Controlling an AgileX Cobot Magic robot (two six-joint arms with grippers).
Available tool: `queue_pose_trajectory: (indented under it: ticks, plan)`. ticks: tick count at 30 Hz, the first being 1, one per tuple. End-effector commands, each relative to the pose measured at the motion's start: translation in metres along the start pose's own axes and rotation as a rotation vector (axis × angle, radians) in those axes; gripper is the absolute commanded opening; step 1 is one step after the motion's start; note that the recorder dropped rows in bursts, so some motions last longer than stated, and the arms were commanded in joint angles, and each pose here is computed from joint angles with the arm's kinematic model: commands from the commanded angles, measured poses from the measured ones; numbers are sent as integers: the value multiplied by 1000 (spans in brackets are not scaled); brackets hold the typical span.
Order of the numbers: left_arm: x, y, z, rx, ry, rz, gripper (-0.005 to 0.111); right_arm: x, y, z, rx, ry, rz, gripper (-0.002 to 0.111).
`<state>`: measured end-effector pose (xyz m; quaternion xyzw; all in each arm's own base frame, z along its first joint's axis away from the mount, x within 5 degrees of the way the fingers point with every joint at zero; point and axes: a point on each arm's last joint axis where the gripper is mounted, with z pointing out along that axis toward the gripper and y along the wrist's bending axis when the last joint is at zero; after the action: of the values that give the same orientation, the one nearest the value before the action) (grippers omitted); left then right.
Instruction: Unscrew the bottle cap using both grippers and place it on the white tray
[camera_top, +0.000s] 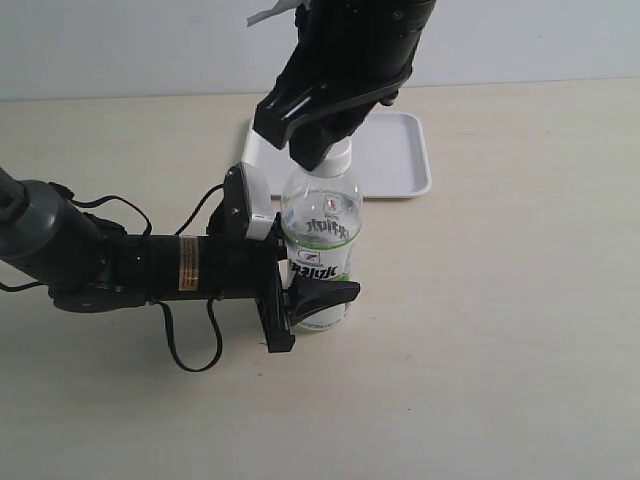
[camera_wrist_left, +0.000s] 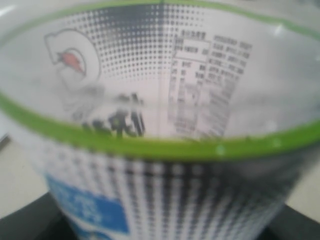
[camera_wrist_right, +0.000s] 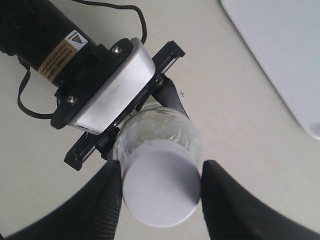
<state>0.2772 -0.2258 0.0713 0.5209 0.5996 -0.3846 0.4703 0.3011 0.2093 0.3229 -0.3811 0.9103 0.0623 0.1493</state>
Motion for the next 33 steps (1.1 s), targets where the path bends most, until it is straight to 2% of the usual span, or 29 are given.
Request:
queue_pose_trajectory:
  ticks: [1, 16, 27, 33]
  plan:
    - [-5, 1, 0, -1, -13, 11, 0, -1, -3, 6, 30, 19, -28, 0]
    - [-3, 1, 0, -3, 0, 7, 0, -1, -3, 6, 32, 24, -241, 0]
    - [-3, 1, 0, -3, 2, 7, 0, -1, -3, 6, 26, 26, -467, 0]
    - [-1, 1, 0, -7, 28, 9, 0, -1, -3, 6, 22, 27, -636, 0]
